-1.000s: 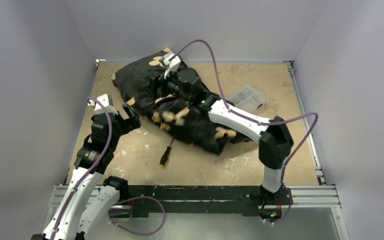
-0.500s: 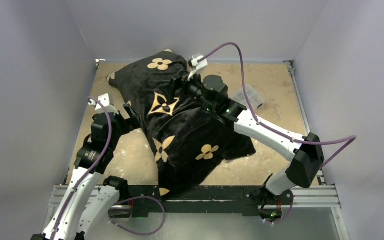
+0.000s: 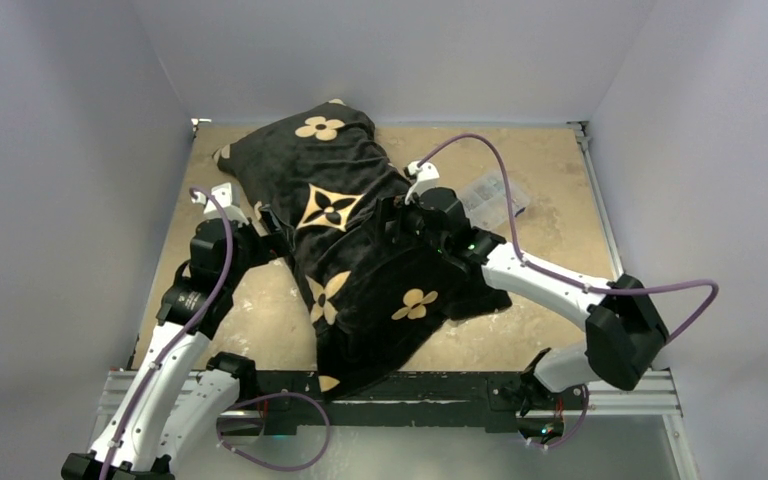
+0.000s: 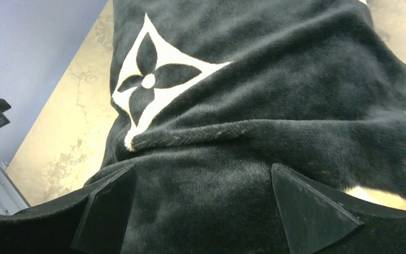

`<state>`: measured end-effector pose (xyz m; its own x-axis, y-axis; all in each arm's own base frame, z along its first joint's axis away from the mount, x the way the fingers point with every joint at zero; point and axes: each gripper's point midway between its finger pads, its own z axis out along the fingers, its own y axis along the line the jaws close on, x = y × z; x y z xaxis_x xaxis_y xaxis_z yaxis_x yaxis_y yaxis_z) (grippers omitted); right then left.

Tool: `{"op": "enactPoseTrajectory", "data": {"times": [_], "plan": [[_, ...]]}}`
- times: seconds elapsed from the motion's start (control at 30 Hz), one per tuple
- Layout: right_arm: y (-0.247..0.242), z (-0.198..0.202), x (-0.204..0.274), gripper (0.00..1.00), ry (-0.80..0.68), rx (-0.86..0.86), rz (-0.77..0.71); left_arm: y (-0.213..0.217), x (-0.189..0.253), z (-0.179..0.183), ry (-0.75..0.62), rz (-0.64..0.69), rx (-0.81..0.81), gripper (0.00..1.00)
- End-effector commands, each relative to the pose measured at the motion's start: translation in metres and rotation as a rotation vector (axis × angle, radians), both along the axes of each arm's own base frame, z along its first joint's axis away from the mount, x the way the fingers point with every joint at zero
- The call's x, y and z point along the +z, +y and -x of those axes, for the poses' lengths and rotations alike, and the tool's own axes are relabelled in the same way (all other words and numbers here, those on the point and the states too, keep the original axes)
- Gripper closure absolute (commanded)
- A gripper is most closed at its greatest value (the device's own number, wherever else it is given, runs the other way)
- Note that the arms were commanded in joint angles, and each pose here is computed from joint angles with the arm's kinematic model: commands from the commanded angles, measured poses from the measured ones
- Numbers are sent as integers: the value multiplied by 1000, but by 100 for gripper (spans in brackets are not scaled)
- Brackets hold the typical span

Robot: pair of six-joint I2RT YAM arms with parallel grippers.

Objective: Remove the pillowcase from the pillow

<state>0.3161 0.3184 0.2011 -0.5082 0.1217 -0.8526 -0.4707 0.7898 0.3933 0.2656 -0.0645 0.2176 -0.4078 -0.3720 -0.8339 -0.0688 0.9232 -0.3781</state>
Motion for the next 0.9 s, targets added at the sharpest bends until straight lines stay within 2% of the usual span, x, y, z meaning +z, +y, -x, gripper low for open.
{"op": "enactPoseTrajectory", "data": {"times": [0.0, 0.03, 0.1, 0.17, 0.27, 0.33, 0.4, 0.53, 0.63, 0.73, 0.87], "plan": [[20, -11, -15, 1, -5, 36, -8, -6, 9, -5, -45, 24, -34, 1], [22, -17, -23, 2, -5, 29, 5, -7, 8, -4, -44, 23, -41, 1], [27, -32, -36, 11, -14, 19, 18, -9, 8, -4, -45, 24, -49, 1], [30, -47, -44, 29, -23, 11, 27, -9, 8, -4, -47, 24, -51, 1], [39, -71, -53, 65, -43, 6, 47, -9, 9, -4, -50, 26, -55, 1], [47, -86, -51, 76, -66, 9, 47, -11, 9, -4, -52, 30, -62, 1], [55, -104, -44, 81, -103, -4, 49, -13, 9, -4, -54, 36, -72, 1], [55, -148, -27, 85, -177, -75, 60, -17, 7, -3, -54, 42, -97, 1], [49, -166, -21, 82, -182, -118, 79, -20, 6, -4, -52, 45, -110, 1], [41, -157, 7, 70, -216, -130, 43, -26, 2, -4, -45, 56, -143, 1], [20, -137, 38, 42, -234, -165, 4, -34, 1, -4, -42, 79, -181, 1]]}}
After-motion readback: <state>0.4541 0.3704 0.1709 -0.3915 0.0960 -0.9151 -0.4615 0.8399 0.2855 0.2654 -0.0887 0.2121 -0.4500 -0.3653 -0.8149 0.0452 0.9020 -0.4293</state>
